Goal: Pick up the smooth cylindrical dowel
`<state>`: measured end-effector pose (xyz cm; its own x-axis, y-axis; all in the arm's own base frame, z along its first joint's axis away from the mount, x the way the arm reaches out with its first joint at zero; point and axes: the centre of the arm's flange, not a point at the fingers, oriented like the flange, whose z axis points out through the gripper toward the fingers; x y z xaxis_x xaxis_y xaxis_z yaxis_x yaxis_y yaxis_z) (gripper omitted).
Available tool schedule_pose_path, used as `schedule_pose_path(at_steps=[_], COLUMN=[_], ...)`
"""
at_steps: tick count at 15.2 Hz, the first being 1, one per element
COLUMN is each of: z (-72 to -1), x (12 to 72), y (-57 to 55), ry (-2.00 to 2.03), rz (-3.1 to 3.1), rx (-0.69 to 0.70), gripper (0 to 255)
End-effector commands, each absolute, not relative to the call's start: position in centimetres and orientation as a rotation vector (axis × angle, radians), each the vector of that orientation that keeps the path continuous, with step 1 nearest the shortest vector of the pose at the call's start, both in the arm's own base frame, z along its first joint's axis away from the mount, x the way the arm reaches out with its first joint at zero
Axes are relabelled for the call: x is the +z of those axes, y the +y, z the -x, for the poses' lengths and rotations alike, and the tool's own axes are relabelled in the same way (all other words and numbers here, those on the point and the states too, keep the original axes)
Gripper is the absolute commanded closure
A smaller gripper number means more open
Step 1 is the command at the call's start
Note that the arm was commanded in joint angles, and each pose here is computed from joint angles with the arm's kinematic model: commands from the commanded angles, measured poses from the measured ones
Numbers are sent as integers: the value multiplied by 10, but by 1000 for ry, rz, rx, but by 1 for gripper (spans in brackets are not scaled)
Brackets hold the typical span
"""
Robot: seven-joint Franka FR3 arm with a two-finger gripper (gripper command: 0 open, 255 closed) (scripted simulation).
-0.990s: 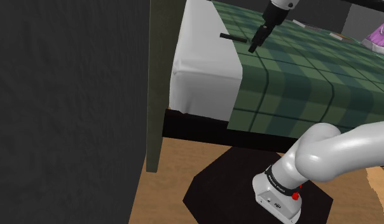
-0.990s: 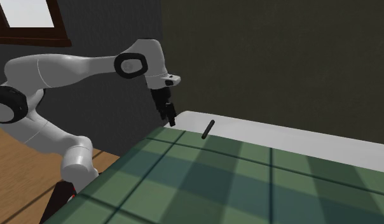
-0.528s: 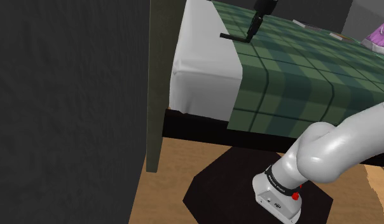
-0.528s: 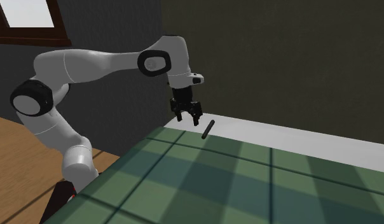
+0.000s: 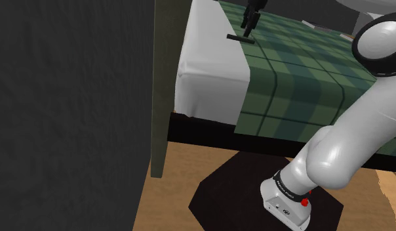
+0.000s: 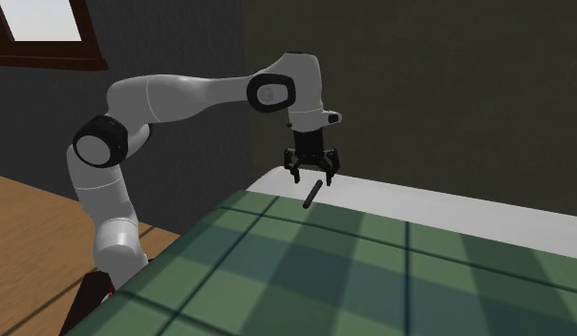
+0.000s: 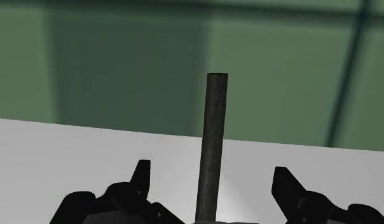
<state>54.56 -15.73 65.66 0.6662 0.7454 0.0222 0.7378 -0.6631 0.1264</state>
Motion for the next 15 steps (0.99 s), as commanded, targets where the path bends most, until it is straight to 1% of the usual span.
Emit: schedule_pose_path(at_steps=[1, 7, 8, 15], z=[-549, -549, -549, -550], x=[648, 624, 623, 625], y=[-156, -156, -157, -156], ry=[1252, 1252, 1253, 1253], rz=[-2762, -2762, -2762, -2762], rx=[108, 108, 109, 109], gripper=[0, 0, 255, 255])
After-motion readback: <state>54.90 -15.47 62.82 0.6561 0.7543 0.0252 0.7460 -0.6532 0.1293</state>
